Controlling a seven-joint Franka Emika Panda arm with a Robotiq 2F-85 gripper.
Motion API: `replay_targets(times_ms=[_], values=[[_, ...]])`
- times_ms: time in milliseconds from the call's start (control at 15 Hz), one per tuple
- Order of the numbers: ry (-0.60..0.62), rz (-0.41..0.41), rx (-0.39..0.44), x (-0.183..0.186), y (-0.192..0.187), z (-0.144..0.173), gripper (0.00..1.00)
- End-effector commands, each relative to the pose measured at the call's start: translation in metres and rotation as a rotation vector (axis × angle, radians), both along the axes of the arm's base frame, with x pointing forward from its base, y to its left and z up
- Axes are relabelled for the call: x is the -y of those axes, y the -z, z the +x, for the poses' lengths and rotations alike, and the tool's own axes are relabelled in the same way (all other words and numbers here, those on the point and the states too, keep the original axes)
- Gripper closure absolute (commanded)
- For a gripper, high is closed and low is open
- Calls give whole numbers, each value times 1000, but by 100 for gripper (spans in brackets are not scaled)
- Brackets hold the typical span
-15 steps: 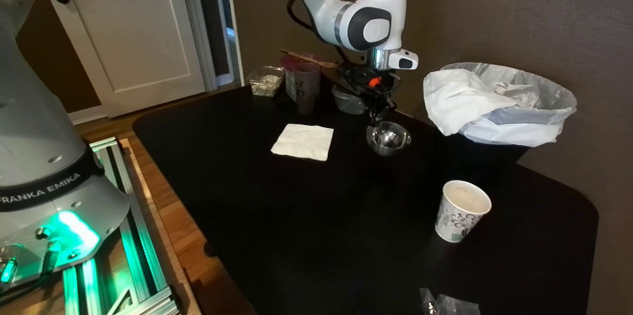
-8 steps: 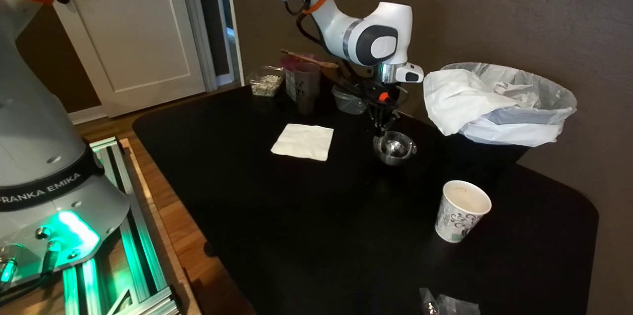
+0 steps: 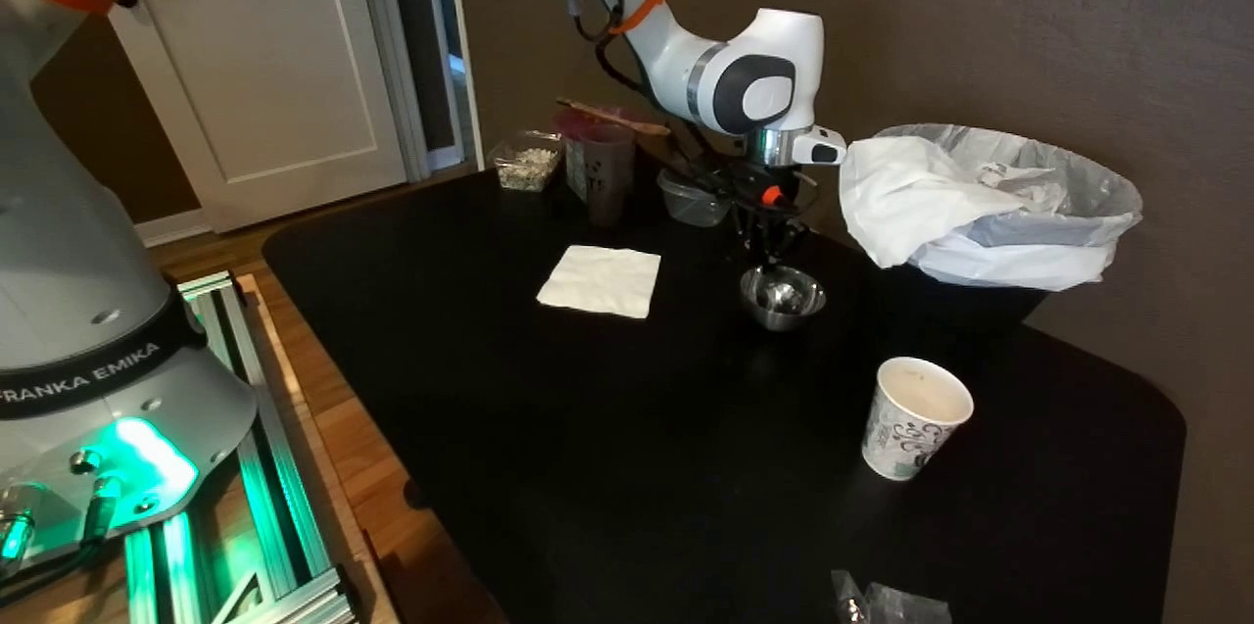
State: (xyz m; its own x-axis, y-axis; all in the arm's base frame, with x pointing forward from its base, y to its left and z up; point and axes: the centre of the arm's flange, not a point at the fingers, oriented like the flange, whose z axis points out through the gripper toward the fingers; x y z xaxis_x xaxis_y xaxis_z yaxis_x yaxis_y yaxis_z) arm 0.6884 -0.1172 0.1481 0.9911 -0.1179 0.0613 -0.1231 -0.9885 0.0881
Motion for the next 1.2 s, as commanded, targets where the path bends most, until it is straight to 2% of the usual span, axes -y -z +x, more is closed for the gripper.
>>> replay_targets(times_ms=[0,200,267,333,467,600,733,1000,1067,1133], values=[[-37,18,-15,-11,-20,-7,36],[-65,-3,-30,-37,-52,-29,14],[-55,-4,-53,-46,-62,-36,5],[-61,5,-92,-57,-73,-48,1],[-108,1,-126,-81,-91,-69,0],[-162,-36,-111,-103,-109,-88,0],[-238,-16,-130,-127,-119,-105,0],[-284,55,-133,-177,-126,-135,0],[-271,22,-123,-164,-119,-107,0],[-282,25,-124,-171,-121,-111,0]])
